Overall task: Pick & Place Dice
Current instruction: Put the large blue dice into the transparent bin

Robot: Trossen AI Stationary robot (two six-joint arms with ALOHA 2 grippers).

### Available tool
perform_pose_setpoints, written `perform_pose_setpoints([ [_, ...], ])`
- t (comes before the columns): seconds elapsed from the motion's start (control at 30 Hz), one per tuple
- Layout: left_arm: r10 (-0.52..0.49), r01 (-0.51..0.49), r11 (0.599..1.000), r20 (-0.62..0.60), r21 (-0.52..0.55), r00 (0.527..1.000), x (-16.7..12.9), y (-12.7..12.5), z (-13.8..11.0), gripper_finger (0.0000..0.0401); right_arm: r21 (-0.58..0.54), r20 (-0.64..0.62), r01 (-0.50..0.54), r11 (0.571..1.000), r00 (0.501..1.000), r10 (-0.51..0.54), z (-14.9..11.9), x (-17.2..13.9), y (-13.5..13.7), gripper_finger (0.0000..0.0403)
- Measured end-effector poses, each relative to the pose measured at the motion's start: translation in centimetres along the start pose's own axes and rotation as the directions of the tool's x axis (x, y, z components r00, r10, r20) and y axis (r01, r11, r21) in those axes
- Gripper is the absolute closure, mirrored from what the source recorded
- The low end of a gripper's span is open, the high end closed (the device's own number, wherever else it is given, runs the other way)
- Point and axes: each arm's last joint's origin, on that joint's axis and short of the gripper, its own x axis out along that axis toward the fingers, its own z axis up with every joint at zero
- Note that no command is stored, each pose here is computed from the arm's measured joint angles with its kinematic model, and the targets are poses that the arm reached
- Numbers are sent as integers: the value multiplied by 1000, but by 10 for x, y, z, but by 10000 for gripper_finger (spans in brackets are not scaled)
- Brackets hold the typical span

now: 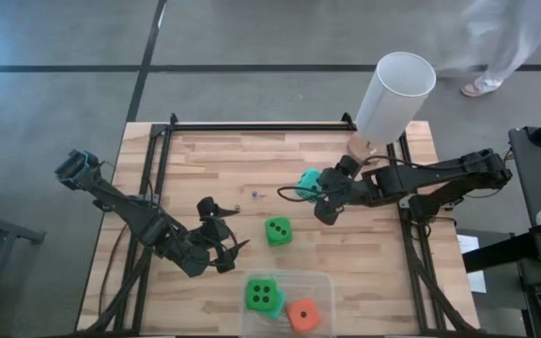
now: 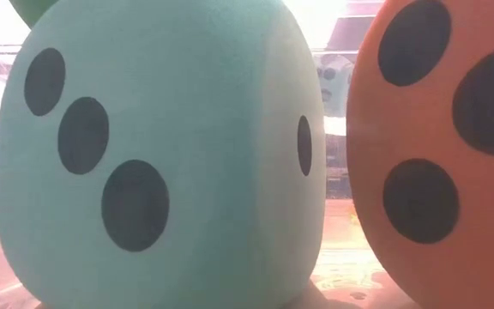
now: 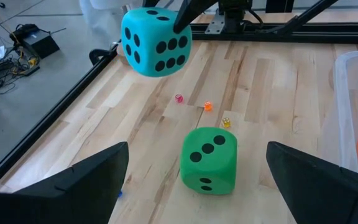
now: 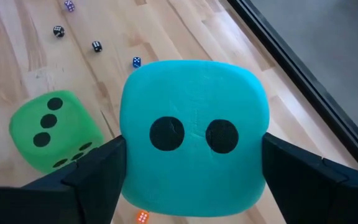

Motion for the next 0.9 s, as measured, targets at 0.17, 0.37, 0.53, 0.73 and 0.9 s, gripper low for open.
perform_pose_setpoints([
  [0.17, 0, 0, 1000, 0, 0, 1000, 0, 0, 0, 16, -7, -2, 29, 1000, 1000, -29, -1, 0, -1, 80],
  [0.37, 0, 0, 1000, 0, 0, 1000, 0, 0, 0, 18, -4, 1, 30, 1000, 1000, -30, -1, 0, -2, 79],
  [0.53, 0, 0, 1000, 0, 0, 1000, 0, 0, 0, 19, -10, 0, 30, 1000, 1000, -30, -1, 0, -2, 80],
  [0.73, 0, 0, 1000, 0, 0, 1000, 0, 0, 0, 16, -28, 0, 29, 999, 1000, -29, -1, 0, -1, 87],
  [0.9, 0, 0, 1000, 0, 0, 1000, 0, 0, 0, 19, -23, 9, 22, 999, 1000, -22, -1, -3, -2, 92],
])
